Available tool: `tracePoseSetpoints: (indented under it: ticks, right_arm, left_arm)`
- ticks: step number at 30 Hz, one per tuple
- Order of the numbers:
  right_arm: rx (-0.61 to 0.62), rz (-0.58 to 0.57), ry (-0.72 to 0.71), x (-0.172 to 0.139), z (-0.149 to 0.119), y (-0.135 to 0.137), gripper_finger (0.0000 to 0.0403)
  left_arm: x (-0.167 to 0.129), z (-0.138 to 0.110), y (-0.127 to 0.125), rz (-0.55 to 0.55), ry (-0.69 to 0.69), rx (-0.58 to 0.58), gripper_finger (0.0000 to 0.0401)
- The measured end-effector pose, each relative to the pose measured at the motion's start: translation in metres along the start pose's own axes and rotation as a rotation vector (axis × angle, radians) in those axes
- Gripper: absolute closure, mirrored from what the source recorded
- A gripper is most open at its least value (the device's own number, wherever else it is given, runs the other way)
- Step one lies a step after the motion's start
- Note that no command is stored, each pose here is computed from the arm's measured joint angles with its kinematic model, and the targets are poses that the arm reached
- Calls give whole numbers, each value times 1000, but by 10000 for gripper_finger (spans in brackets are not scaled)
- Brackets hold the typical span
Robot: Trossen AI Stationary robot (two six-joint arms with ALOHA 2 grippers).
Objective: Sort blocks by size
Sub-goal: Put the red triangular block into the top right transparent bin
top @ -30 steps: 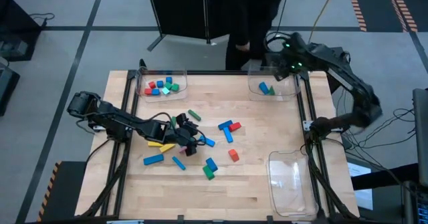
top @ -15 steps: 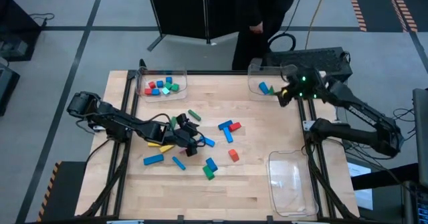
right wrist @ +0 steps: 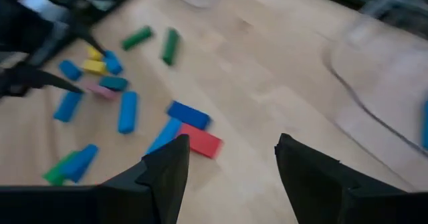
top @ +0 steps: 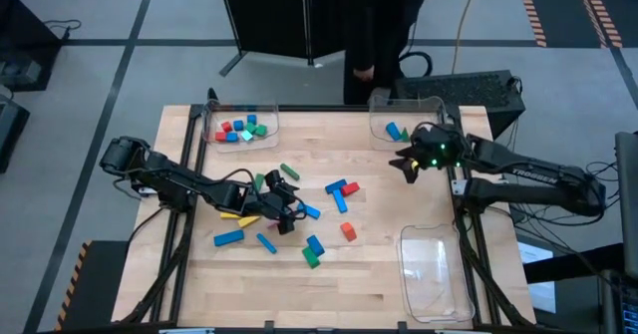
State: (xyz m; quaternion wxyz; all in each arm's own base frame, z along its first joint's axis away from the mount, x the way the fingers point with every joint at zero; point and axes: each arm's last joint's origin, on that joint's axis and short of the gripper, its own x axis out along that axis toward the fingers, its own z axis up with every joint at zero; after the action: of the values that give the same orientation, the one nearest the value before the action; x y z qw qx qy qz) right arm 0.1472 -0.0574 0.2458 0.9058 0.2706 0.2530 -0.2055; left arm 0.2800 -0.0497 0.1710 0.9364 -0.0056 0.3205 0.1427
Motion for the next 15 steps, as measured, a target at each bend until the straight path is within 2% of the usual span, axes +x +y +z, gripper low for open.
tracePoseSetpoints:
  ticks: [6,11,15]
  right_arm:
    - [-38,106,9,13,-6,22,188]
    - [-78,72,60,33,-20,40,188]
    - [-106,97,90,51,-31,57,188]
  left_arm:
    - [0,0,0,-1,0,-1,84]
    - [0,0,0,-5,1,-18,84]
    - [6,-3,-2,-8,3,-6,84]
